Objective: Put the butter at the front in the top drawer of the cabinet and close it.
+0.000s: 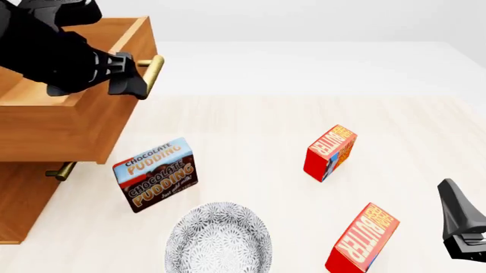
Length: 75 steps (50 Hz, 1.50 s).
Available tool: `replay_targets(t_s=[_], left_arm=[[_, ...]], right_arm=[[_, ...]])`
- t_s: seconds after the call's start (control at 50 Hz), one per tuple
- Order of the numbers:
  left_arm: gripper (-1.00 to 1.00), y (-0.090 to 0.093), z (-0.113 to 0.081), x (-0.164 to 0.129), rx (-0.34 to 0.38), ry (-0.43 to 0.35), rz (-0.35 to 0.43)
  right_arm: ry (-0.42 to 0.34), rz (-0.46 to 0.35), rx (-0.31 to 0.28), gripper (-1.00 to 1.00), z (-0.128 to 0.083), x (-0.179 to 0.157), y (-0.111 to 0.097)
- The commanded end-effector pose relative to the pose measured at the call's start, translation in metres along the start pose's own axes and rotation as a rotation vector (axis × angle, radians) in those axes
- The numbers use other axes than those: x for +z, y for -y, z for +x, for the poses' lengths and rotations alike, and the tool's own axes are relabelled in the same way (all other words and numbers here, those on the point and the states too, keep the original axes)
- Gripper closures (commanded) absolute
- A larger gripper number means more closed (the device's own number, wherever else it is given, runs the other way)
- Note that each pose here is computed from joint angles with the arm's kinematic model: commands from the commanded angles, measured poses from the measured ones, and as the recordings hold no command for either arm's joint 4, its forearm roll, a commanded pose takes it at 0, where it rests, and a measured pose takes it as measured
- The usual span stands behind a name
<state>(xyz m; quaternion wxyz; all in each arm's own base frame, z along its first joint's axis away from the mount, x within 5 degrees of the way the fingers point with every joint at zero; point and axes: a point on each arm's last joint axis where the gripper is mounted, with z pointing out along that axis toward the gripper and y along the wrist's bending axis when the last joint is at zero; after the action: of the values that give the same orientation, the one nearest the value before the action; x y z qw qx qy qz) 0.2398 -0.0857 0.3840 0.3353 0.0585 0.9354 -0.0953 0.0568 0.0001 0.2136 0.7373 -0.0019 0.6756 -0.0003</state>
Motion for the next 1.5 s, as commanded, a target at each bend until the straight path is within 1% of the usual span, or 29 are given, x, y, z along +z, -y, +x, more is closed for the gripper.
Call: replay_targets(t_s=[0.02, 0.08, 0.22, 0.34, 0.4, 0.42, 0.46, 0.54, 0.58, 0.66, 0.74, 0.76, 0.84, 0.88, 0.98, 1.0, 1.08, 1.12, 1.14, 1.18, 1.2, 1.22, 1.26, 1.28, 1.32, 1.36, 1.4, 1.42, 1.5], left_arm=[[-1.00, 0.014, 0.000, 0.006, 0.023, -0.003, 0.037], [-1.00, 0.016, -0.003, 0.000, 0.026, 0.012, 0.046], [-1.00, 0.024, -0.004, -0.002, 0.041, 0.013, 0.065], [-1.00, 0.026, -0.004, -0.006, 0.047, 0.018, 0.071], [-1.00, 0.017, -0.008, -0.011, 0.040, 0.018, 0.046], [-1.00, 0.017, -0.008, -0.011, 0.040, 0.018, 0.046], [-1.00, 0.016, -0.013, -0.021, 0.047, 0.029, 0.043], [-1.00, 0.013, -0.018, -0.032, 0.057, 0.041, 0.035], [-1.00, 0.007, -0.022, -0.040, 0.067, 0.044, 0.018], [-1.00, 0.003, -0.024, -0.051, 0.077, 0.058, 0.007], [-1.00, 0.004, -0.026, -0.064, 0.099, 0.075, 0.009], [-1.00, 0.002, -0.027, -0.068, 0.117, 0.076, 0.005], [-1.00, 0.003, -0.027, -0.073, 0.134, 0.077, 0.005], [-1.00, 0.005, -0.026, -0.078, 0.155, 0.081, 0.013], [-1.00, 0.009, -0.025, -0.079, 0.176, 0.078, 0.023], [-1.00, 0.012, -0.024, -0.078, 0.195, 0.076, 0.033], [-1.00, 0.014, -0.024, -0.079, 0.219, 0.080, 0.041], [-1.00, 0.021, -0.022, -0.074, 0.263, 0.076, 0.059], [-1.00, 0.021, -0.022, -0.074, 0.263, 0.076, 0.059], [-1.00, 0.027, -0.020, -0.069, 0.299, 0.077, 0.078], [-1.00, 0.027, -0.020, -0.069, 0.299, 0.077, 0.078], [-1.00, 0.026, -0.020, -0.070, 0.338, 0.089, 0.075], [-1.00, 0.027, -0.020, -0.069, 0.337, 0.093, 0.079], [-1.00, 0.026, -0.018, -0.066, 0.369, 0.094, 0.074], [-1.00, 0.031, -0.018, -0.067, 0.392, 0.114, 0.091], [-1.00, 0.033, -0.015, -0.061, 0.424, 0.106, 0.097], [-1.00, 0.033, -0.015, -0.061, 0.424, 0.106, 0.097], [-1.00, 0.032, -0.011, -0.055, 0.450, 0.102, 0.092], [-1.00, 0.041, -0.010, -0.054, 0.475, 0.128, 0.123]], right_arm=[[0.000, 0.000, 0.001, -1.00, 0.000, 0.000, 0.000], [0.000, 0.000, 0.001, -1.00, 0.000, 0.000, 0.000], [0.000, 0.000, 0.001, -1.00, 0.000, 0.000, 0.000], [0.000, 0.000, 0.001, -1.00, 0.000, 0.000, 0.000], [0.000, 0.000, 0.001, -1.00, 0.000, 0.000, 0.000], [0.000, 0.000, 0.001, -1.00, 0.000, 0.000, 0.000], [0.000, 0.000, 0.001, -1.00, 0.000, 0.000, 0.000], [0.000, 0.000, 0.001, -1.00, 0.000, 0.000, 0.000], [0.000, 0.000, 0.001, -1.00, 0.000, 0.000, 0.000], [0.000, 0.000, 0.001, -1.00, 0.000, 0.000, 0.000], [0.000, 0.000, 0.001, -1.00, 0.000, 0.000, 0.000], [0.000, 0.000, 0.001, -1.00, 0.000, 0.000, 0.000], [0.000, 0.000, 0.000, -1.00, 0.000, 0.000, 0.000], [0.000, 0.000, 0.001, -1.00, 0.000, 0.000, 0.000], [0.000, 0.000, 0.001, -1.00, 0.000, 0.000, 0.000], [0.000, 0.000, 0.001, -1.00, 0.000, 0.000, 0.000], [0.000, 0.000, 0.001, -1.00, 0.000, 0.000, 0.000], [0.000, 0.000, 0.001, -1.00, 0.000, 0.000, 0.000], [0.000, 0.000, 0.001, -1.00, 0.000, 0.000, 0.000], [0.000, 0.000, 0.001, -1.00, 0.000, 0.000, 0.000], [0.000, 0.000, 0.001, -1.00, 0.000, 0.000, 0.000], [0.000, 0.000, 0.001, -1.00, 0.000, 0.000, 0.000], [0.000, 0.000, 0.001, -1.00, 0.000, 0.000, 0.000], [0.000, 0.000, 0.001, -1.00, 0.000, 0.000, 0.000], [0.000, 0.000, 0.001, -1.00, 0.000, 0.000, 0.000], [0.000, 0.000, 0.001, -1.00, 0.000, 0.000, 0.000], [0.000, 0.000, 0.001, -1.00, 0.000, 0.000, 0.000], [0.000, 0.000, 0.001, -1.00, 0.000, 0.000, 0.000], [0.000, 0.000, 0.001, -1.00, 0.000, 0.000, 0.000]])
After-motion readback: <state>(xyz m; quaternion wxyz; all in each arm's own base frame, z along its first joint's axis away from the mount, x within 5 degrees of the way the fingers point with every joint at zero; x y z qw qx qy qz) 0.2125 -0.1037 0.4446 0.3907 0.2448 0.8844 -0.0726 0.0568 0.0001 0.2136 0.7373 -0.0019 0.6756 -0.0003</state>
